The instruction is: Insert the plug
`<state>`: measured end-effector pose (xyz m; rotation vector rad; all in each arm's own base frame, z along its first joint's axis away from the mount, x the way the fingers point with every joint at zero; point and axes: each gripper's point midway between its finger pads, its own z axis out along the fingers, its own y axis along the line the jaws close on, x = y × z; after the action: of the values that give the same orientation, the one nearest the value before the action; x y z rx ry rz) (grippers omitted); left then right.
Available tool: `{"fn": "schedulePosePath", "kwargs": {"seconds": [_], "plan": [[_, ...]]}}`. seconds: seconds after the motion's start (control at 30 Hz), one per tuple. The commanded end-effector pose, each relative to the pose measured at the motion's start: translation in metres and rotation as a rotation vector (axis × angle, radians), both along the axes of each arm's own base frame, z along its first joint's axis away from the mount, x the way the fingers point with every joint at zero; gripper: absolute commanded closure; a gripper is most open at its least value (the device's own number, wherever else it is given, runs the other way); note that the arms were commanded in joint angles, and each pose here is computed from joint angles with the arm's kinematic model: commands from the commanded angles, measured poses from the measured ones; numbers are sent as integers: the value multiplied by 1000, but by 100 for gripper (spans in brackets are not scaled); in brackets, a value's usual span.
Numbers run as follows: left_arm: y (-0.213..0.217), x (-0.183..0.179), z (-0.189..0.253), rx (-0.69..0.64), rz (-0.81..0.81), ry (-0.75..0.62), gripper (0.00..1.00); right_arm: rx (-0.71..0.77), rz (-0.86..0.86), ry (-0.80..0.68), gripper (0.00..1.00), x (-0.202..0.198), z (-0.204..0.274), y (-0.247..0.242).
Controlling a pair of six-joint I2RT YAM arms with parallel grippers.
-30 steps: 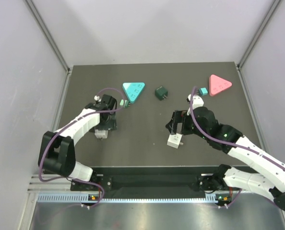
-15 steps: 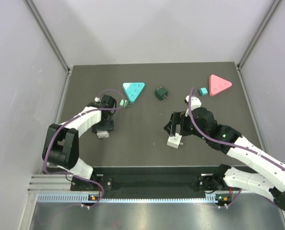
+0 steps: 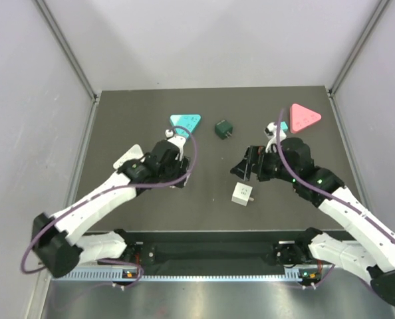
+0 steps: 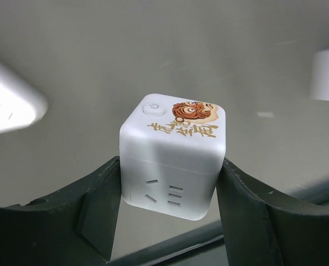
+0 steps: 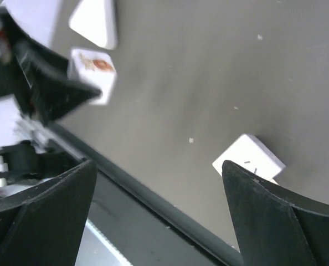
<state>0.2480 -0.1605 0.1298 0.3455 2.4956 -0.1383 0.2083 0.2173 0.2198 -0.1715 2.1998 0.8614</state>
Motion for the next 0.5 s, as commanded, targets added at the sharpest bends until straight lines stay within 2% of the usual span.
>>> {"fn": "schedulePosePath", "kwargs": {"seconds": [0.0,0.03,0.2,0.47], "plan": [[-44,-11,51,-173,-191,-194,100,171,161,-45,6,-5,58,19],[-50,-15,66,-220,-217,-244,100,174,194,-43,7,-6,60,23],[-83,-43,83,-296,-382,-285,100,220,391,74,9,-21,52,50],[-112,-59,95,-287,-517,-322,100,261,450,183,9,-30,34,82]]}}
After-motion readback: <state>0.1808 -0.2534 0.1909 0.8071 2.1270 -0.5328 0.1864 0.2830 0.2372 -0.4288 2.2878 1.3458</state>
